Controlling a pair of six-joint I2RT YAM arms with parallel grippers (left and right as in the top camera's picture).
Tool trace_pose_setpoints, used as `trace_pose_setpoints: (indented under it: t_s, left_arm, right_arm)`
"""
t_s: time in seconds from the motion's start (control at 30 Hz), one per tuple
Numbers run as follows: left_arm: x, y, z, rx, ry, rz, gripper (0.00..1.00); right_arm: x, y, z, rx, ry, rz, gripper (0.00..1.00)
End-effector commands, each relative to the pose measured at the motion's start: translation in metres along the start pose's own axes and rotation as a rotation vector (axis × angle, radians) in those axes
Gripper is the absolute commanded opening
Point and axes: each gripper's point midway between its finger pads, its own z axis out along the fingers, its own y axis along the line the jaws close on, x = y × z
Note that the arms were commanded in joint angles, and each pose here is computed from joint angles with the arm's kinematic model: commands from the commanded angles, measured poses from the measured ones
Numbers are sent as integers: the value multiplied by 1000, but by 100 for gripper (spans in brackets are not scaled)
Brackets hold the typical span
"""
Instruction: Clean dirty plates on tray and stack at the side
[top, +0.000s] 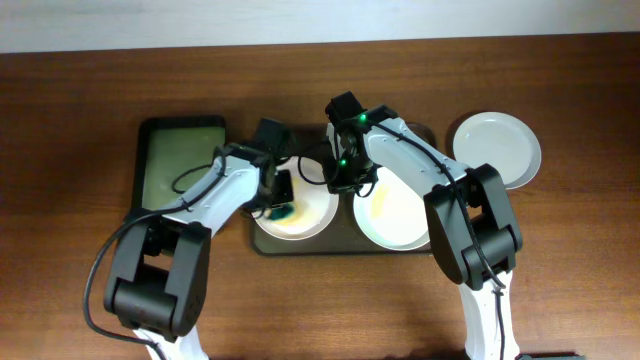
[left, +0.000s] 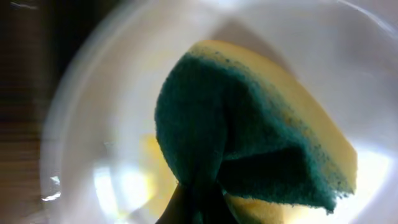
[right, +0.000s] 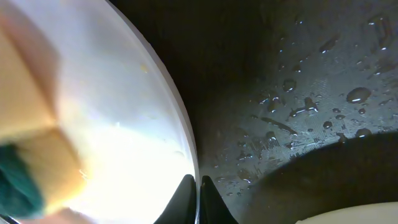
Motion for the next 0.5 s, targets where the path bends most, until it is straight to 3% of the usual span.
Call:
trace_pose_setpoints:
  t_s: [0.0, 0.13, 0.3, 0.47]
  left_arm:
    - [-27, 67, -12, -270, -115, -58, 0]
    - [-42, 63, -46, -241, -211, -70, 0]
    - [-28, -12, -50, 184, -103, -44, 0]
    - [-28, -40, -48, 337, -68, -38, 0]
  right_arm:
    - [-1, -22, -1, 87, -2, 27, 4]
    - [2, -23, 2, 90, 6, 29, 4]
    - [-2, -22, 2, 84, -10, 26, 4]
    - [-2, -19, 2, 68, -8, 26, 4]
